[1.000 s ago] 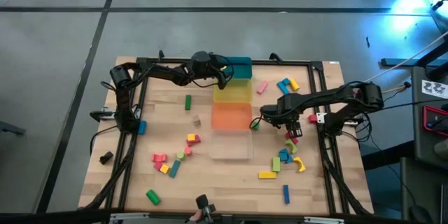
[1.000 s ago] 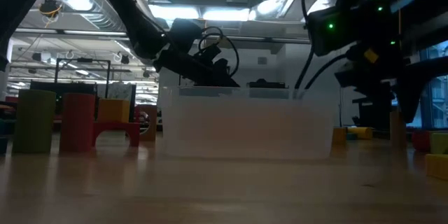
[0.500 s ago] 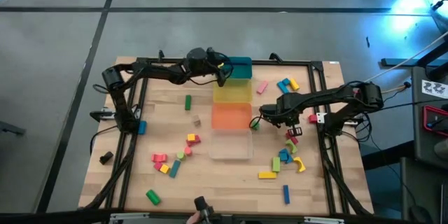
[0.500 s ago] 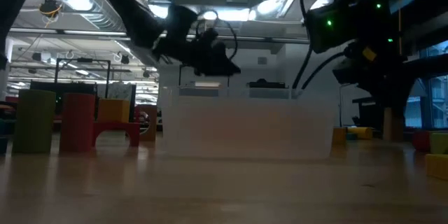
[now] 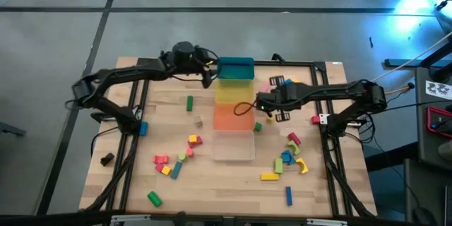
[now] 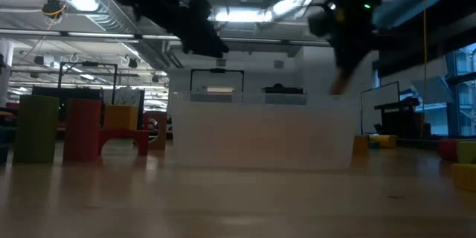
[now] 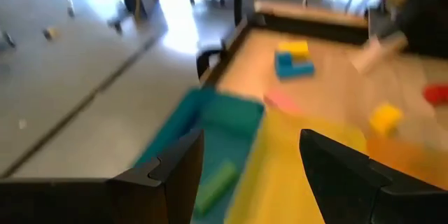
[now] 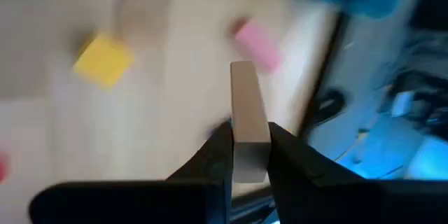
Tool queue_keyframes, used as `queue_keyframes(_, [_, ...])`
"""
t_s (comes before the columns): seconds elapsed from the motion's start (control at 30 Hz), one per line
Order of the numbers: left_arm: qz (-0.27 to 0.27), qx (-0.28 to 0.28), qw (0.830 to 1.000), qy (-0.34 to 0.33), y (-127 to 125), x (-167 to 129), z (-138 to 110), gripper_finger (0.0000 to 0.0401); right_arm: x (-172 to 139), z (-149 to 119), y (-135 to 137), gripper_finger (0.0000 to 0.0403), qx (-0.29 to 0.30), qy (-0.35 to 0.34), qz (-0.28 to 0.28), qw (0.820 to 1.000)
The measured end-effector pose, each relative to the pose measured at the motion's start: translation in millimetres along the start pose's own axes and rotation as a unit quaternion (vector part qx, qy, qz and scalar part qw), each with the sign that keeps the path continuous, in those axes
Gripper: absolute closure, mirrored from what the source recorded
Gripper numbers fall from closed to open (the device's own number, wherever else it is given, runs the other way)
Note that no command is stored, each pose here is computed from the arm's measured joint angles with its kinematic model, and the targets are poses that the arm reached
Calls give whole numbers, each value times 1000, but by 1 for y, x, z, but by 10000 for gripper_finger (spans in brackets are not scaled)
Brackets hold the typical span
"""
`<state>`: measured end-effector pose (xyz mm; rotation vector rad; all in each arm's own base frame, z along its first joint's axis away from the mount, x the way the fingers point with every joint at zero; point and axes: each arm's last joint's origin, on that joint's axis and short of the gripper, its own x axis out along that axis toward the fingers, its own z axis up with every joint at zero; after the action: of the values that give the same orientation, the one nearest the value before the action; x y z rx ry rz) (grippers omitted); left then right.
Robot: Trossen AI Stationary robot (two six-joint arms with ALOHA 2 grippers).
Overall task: Sort blocks by size
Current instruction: Put the wooden rectangular block into the blue bin
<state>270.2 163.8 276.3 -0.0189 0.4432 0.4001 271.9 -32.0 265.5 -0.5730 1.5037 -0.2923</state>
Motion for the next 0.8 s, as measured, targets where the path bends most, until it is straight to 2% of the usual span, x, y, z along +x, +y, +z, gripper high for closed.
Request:
queue_keyframes(0.3, [-41,-7,988,145,-20,-53,-13,180,9,22,-57,337,62,-133,-89,985])
queue_keyframes(0.5, [-72,-12,967,244,-38,-68,-28,180,23,20,-101,337,114,-246,-68,960])
queue_keyframes(0.67, [-22,-125,952,278,-43,-69,-33,180,36,10,-128,336,148,-302,-47,941])
queue_keyframes(0.8, [18,-191,940,283,-45,-70,-34,180,61,7,-142,335,162,-315,-23,935])
